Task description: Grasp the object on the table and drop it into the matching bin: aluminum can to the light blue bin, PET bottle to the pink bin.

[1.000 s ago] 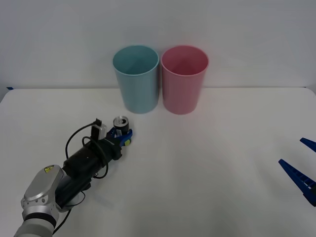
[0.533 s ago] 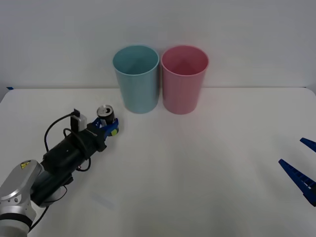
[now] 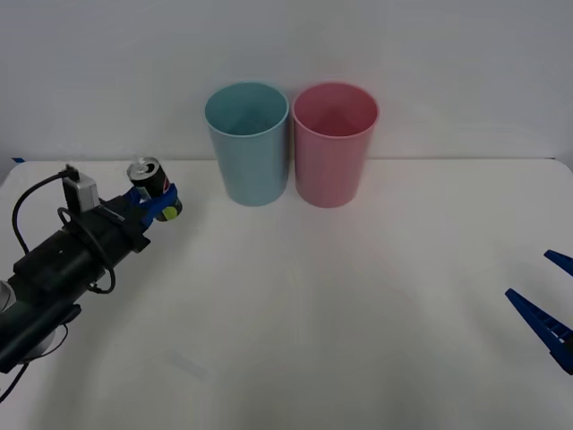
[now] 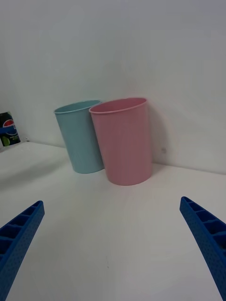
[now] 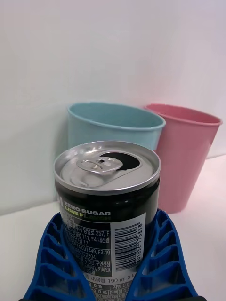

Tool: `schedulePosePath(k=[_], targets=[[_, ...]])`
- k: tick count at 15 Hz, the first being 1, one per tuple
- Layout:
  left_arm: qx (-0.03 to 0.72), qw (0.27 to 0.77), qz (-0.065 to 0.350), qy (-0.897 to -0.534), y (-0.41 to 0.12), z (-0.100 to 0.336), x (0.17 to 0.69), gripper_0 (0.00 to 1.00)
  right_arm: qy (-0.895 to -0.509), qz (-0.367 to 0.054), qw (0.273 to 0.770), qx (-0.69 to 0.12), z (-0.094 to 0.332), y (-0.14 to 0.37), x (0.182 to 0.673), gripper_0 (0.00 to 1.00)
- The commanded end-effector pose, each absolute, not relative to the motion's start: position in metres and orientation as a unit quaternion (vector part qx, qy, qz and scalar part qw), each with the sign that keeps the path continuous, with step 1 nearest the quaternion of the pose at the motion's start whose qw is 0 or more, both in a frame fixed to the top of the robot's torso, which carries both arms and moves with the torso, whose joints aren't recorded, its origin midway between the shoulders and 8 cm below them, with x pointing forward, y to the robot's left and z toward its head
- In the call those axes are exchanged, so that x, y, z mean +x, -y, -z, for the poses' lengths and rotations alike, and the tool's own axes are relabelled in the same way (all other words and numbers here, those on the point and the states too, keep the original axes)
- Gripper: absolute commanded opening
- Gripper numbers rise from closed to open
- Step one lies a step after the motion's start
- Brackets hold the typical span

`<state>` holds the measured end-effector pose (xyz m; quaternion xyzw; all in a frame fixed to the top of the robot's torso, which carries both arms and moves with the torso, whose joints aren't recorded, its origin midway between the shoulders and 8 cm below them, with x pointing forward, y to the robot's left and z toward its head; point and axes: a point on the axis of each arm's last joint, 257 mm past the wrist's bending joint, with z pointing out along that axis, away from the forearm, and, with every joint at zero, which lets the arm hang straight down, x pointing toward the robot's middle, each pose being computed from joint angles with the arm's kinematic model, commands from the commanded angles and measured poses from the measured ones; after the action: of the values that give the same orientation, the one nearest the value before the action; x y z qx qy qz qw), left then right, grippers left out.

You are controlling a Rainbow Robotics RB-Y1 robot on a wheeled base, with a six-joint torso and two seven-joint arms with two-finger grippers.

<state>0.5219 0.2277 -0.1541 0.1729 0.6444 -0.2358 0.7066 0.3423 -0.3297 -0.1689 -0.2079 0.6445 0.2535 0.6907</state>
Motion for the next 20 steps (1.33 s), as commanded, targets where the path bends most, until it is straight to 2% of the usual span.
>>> schedulePosePath(k=[1,6,13,20], targets=[[0.174,0.712,0.238,-0.638,-0.24,0.126,0.52,0.0,-0.645,-0.253,0.691,-0.208,0.169,0.33,0.342,1.0],[0.185,0.719,0.243,-0.625,-0.246,0.078,0.514,0.0,-0.645,-0.253,0.691,-0.208,0.169,0.33,0.342,1.0],[0.189,0.716,0.277,-0.613,-0.208,0.017,0.535,0.0,-0.645,-0.253,0.691,-0.208,0.169,0.33,0.342,1.0],[0.188,0.711,0.278,-0.618,-0.178,0.004,0.598,0.0,-0.645,-0.253,0.691,-0.208,0.169,0.33,0.342,1.0]])
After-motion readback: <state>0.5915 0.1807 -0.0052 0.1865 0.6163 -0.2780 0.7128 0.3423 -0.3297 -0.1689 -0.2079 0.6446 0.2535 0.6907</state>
